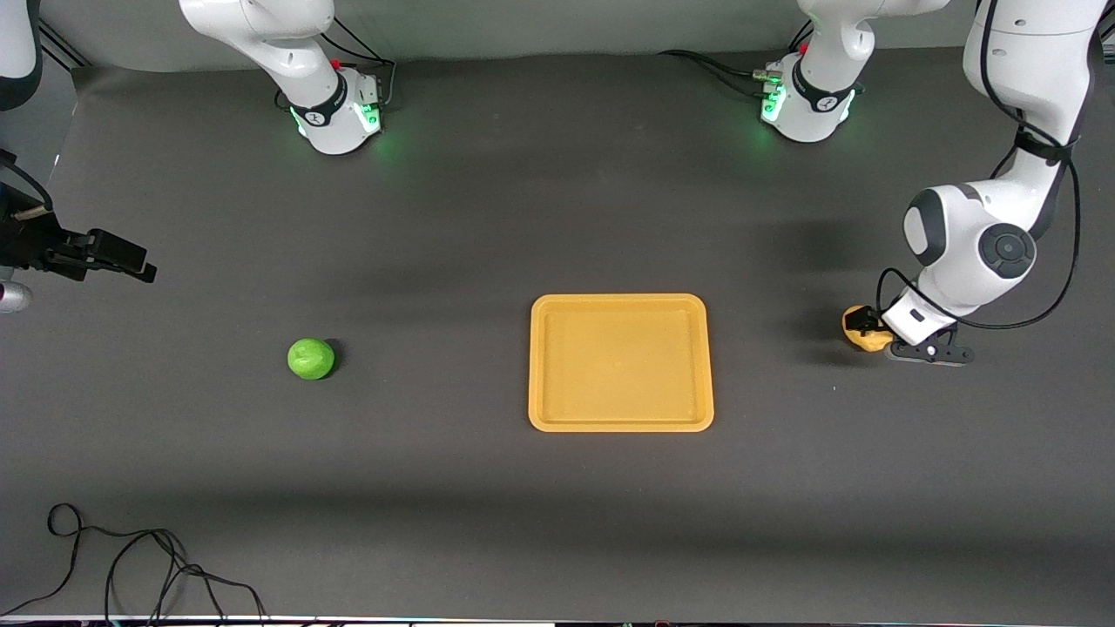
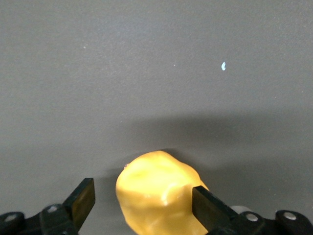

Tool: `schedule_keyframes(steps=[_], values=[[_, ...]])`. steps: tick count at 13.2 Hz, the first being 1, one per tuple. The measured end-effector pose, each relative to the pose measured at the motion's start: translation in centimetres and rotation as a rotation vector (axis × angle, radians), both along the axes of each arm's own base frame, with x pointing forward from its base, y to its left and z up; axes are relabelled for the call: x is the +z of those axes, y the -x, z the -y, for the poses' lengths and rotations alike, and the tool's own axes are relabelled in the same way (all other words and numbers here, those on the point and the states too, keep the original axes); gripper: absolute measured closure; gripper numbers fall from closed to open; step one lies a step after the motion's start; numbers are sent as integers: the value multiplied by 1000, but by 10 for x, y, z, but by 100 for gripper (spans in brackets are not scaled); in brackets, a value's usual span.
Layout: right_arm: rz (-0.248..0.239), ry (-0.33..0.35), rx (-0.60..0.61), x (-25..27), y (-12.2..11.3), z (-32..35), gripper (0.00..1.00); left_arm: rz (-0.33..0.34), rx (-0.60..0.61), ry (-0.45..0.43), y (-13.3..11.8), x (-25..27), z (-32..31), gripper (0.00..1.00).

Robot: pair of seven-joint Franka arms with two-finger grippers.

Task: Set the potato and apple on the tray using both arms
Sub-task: 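Close the left gripper around the yellow potato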

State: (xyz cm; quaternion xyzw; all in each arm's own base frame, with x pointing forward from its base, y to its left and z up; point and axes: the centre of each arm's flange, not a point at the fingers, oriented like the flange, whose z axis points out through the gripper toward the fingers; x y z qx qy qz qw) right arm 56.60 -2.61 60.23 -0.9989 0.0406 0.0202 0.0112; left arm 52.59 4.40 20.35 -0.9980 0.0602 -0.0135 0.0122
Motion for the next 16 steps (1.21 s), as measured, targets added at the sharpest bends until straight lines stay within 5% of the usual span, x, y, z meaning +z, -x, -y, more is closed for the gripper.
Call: schedule_keyframes(steps=[16], values=[[25,1,-1,4,-2,0,0,-25,-1,17,-4,37,6,10]])
